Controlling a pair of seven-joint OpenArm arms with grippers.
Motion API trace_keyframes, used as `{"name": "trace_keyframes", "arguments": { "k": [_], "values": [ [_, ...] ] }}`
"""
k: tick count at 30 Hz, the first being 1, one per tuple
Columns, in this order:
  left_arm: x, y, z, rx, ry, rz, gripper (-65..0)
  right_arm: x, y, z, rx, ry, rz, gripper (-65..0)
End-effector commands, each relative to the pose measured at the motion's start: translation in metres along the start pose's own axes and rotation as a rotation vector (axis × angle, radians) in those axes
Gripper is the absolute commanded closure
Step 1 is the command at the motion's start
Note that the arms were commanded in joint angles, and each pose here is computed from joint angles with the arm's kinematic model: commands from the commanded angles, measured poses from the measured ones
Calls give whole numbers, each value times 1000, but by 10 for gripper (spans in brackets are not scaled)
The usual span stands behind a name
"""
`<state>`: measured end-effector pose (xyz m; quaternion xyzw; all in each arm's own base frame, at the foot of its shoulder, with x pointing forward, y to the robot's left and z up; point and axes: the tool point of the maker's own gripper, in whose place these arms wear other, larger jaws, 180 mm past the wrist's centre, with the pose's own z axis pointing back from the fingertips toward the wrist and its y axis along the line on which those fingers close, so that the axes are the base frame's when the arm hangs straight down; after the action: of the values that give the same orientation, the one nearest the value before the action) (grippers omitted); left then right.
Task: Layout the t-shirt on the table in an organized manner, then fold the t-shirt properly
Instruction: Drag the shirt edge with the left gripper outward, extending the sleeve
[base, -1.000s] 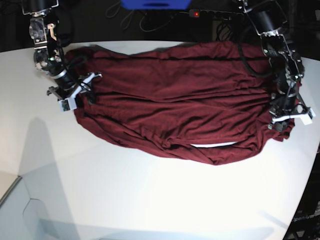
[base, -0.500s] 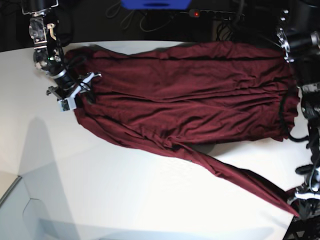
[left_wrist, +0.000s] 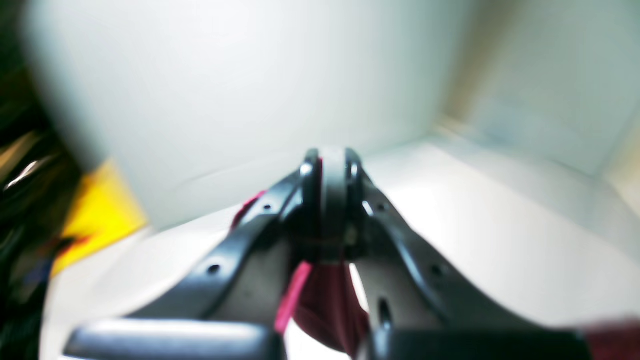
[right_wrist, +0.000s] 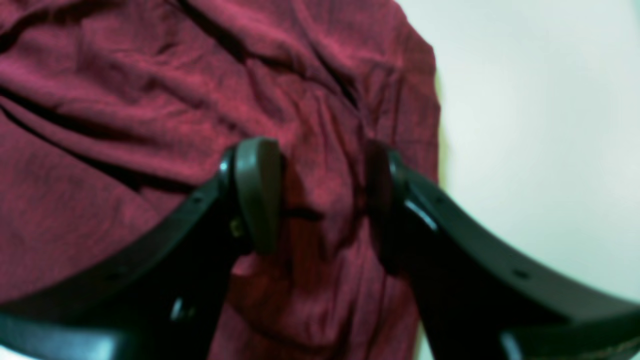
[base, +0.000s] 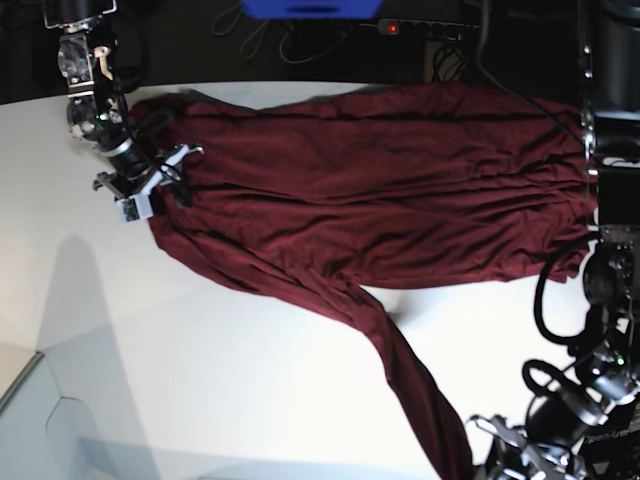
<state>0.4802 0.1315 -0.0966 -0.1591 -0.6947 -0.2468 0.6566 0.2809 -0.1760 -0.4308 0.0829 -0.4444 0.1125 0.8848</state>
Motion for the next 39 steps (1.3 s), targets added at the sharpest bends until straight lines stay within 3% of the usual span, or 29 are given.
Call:
{"name": "trace_keyframes", "arguments": {
  "k": [1,6,8,12,18,20,27,31,39],
  "values": [
    [10,5,11,-9,4,-55,-4,-5,-4,2,-8,32,11,-281],
    [-28,-33,42,-200,231,-247,-4,-5,-3,2,-7,31,8,-281],
    [-37,-31,58,-204,323,-320,-4,-5,-3,2,-7,31,8,-281],
    [-58,-6,89,-138,511,-486,-4,-4,-2,1,-6,29,7,-281],
    [-101,54,120,58,769,-779,-4,-5,-2,2,-6,31,7,-281],
    [-115,68,124,90,818,-837,-4,-5,-1,2,-4,31,8,-281],
    [-145,73,105,83,784,-819,-4,-5,0,1,-2,30,6,-281],
    [-135,77,76,85,689,-777,-4,-5,2,0,1,28,0,-281],
    [-103,125,48,173,655,-760,-4,-4,1,1,-1,25,2,-281]
  ]
}}
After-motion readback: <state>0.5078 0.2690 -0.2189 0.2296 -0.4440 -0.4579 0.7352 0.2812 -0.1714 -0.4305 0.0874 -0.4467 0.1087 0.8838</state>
